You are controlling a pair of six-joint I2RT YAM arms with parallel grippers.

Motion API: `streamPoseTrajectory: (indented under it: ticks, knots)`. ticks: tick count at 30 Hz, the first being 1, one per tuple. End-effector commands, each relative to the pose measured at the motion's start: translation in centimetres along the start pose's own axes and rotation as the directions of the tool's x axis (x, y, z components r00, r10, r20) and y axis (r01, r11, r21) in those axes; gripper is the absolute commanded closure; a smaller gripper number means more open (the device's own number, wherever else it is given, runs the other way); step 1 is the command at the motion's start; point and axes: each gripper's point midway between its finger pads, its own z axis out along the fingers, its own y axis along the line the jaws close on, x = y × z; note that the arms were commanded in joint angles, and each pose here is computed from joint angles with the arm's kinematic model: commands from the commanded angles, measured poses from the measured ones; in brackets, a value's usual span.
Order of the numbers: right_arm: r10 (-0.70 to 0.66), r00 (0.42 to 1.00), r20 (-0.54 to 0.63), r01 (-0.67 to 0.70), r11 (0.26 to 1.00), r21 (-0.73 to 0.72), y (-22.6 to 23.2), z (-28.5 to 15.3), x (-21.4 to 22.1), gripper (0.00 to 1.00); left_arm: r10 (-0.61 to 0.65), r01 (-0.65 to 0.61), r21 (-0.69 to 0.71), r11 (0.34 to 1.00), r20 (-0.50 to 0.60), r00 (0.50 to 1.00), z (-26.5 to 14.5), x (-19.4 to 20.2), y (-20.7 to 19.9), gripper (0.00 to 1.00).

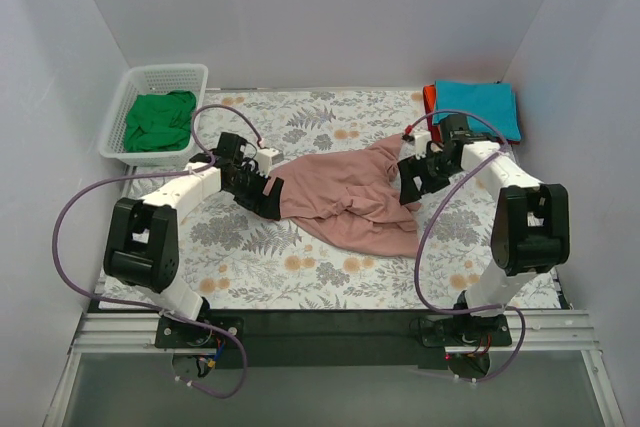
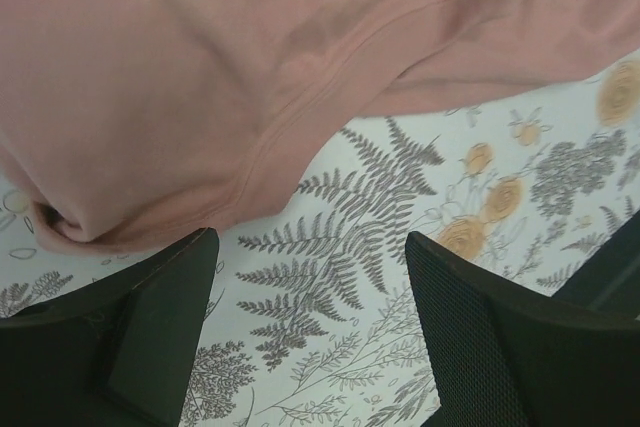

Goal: Fold and stack the t-shirts
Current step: Flatten the tshirt out

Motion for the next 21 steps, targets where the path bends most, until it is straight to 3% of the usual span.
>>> streamPoseTrajectory:
  ticks: [1, 8, 10, 12, 13, 15, 17, 18, 21]
  knots:
    - [-0.07, 0.993, -0.096, 0.064, 0.996, -0.06, 2.5, 1.6, 2.0, 0.14, 0.006, -0.01, -0.109, 0.994, -0.038, 0.999, 0.9, 1.2, 2.4, 0.25]
    - [-0.156, 0.971, -0.183, 0.153, 0.988, -0.034, 2.5, 4.2, 2.3, 0.16, -0.049, 0.035, -0.152, 0.988, -0.09, 0.995, 2.7, 2.5, 4.0, 0.21]
    - [-0.167, 0.966, -0.196, 0.169, 0.986, -0.009, 2.1, 4.5, 2.2, 0.25, -0.058, 0.04, -0.177, 0.983, -0.094, 0.994, 3.2, 2.7, 4.8, 0.22]
    - [-0.182, 0.961, -0.207, 0.189, 0.982, 0.016, 1.8, 4.7, 1.9, 0.37, -0.061, 0.04, -0.2, 0.979, -0.098, 0.993, 3.9, 2.8, 5.6, 0.32]
    - [-0.185, 0.961, -0.207, 0.194, 0.981, 0.025, 1.7, 4.7, 1.6, 0.52, -0.065, 0.04, -0.225, 0.974, -0.105, 0.992, 4.1, 2.9, 6.2, 0.35]
    - [-0.192, 0.961, -0.197, 0.208, 0.976, 0.067, 1.0, 4.2, 0.5, 0.64, -0.07, 0.041, -0.242, 0.969, -0.11, 0.992, 4.6, 2.3, 7.1, 0.54]
    - [-0.202, 0.963, -0.176, 0.221, 0.971, 0.094, 0.7, 3.7, -0.7, 0.86, -0.077, 0.047, -0.257, 0.965, -0.109, 0.991, 4.8, 1.7, 7.6, 0.67]
    - [-0.216, 0.965, -0.15, 0.235, 0.965, 0.12, 0.4, 3.1, -2.2, 0.95, -0.068, 0.042, -0.26, 0.965, -0.092, 0.993, 4.8, 0.6, 7.8, 0.81]
    - [-0.251, 0.964, -0.087, 0.263, 0.951, 0.163, 0.3, 1.5, -5.2, 0.99, -0.049, 0.036, -0.273, 0.961, -0.04, 0.998, 4.1, -2.4, 8.3, 1.0]
